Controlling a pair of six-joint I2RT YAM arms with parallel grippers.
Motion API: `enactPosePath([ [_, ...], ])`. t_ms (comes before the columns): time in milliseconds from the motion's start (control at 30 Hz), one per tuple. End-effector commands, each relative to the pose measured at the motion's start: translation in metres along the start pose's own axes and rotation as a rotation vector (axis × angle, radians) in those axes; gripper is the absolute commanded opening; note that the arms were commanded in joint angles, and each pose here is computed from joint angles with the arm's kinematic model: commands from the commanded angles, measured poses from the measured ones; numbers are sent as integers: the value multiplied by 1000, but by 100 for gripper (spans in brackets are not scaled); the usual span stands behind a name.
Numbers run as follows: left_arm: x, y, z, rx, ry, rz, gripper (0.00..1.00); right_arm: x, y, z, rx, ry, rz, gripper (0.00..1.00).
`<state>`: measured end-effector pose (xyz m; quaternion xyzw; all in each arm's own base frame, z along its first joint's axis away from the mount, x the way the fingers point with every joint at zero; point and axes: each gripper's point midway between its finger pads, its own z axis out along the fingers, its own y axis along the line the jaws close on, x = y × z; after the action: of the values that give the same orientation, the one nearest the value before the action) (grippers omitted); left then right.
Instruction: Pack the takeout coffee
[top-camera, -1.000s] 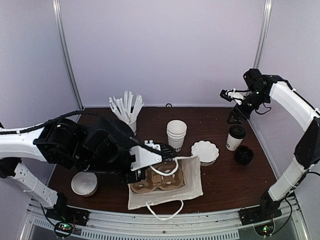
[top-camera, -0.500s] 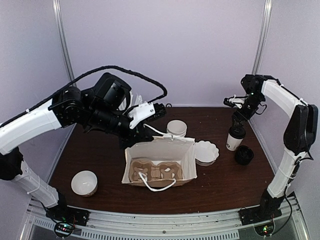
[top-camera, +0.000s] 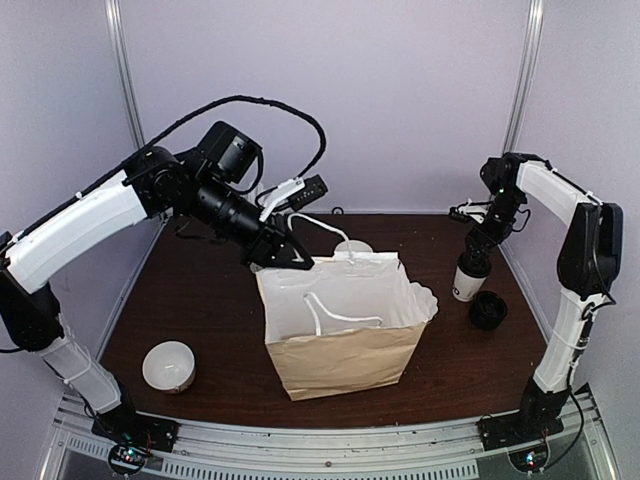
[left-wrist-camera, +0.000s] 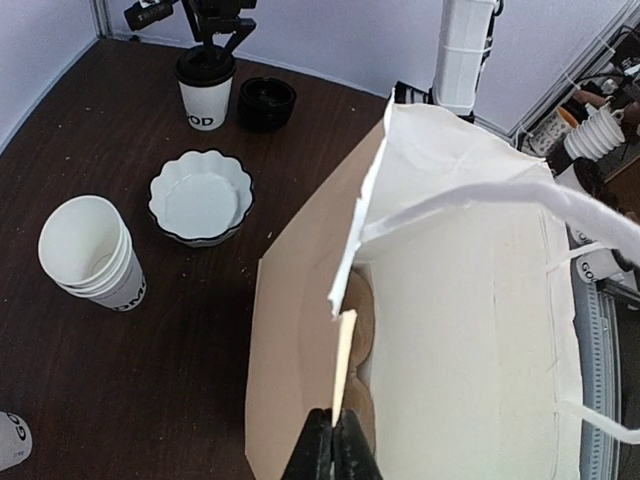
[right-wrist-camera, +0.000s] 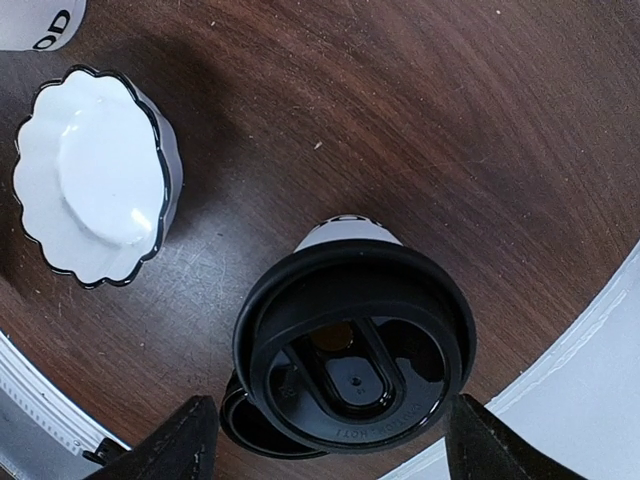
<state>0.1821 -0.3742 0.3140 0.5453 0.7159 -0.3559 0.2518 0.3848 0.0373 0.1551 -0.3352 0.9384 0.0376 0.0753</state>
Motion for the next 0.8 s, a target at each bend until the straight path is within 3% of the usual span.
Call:
enactPosePath([
  [0,-18,-9,-12,105,-61,-39,0,1,-5,-1,-10,10,0,82],
  [767,-2,12,19,105,14,-98,0,4,-8,18,-71,51,12,78],
])
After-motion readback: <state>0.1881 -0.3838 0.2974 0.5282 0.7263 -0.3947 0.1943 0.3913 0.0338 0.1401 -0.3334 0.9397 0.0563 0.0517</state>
